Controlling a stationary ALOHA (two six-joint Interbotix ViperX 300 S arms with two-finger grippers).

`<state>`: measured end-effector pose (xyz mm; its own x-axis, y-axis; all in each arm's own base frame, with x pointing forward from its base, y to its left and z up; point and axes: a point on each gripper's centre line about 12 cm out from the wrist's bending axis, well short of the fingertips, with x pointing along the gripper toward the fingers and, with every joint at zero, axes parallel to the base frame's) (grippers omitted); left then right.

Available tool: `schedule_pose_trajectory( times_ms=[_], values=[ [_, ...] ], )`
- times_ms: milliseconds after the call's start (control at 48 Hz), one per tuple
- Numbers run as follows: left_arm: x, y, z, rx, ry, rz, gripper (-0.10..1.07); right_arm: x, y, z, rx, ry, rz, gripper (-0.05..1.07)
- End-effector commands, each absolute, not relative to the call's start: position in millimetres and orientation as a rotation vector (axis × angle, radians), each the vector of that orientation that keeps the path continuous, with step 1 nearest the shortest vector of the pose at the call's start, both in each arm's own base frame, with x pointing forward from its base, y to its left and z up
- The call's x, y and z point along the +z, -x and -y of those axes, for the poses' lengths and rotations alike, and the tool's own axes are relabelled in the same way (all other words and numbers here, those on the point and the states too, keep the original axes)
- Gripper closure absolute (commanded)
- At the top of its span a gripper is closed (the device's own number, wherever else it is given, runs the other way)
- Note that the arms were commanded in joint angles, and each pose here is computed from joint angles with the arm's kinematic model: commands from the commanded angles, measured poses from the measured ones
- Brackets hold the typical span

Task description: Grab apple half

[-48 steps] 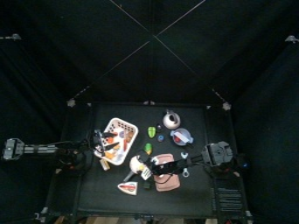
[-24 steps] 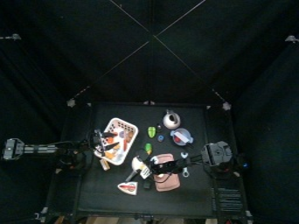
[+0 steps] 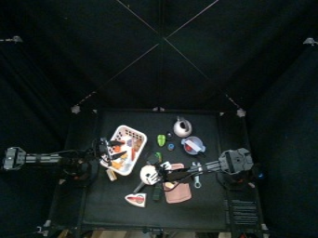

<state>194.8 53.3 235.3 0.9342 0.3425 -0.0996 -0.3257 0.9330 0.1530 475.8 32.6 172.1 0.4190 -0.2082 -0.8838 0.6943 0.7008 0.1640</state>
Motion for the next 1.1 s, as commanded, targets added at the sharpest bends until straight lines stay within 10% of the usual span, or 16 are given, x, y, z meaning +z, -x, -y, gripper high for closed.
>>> schedule_pose_trajectory(
  times_ms=[0, 1083],
  values=[
    [240.0, -196.1, -54.5, 0.350, -0.140, -0.111, 0.12, 188.0, -489.4, -36.6, -0.563, -0.605, -0.979, -0.02],
    [238.5, -195.3, -54.6, 0.351, -0.142, -0.114, 0.12, 144.8, -497.0, -34.6, -0.638, -0.588, -1.126, -0.02]
  ],
)
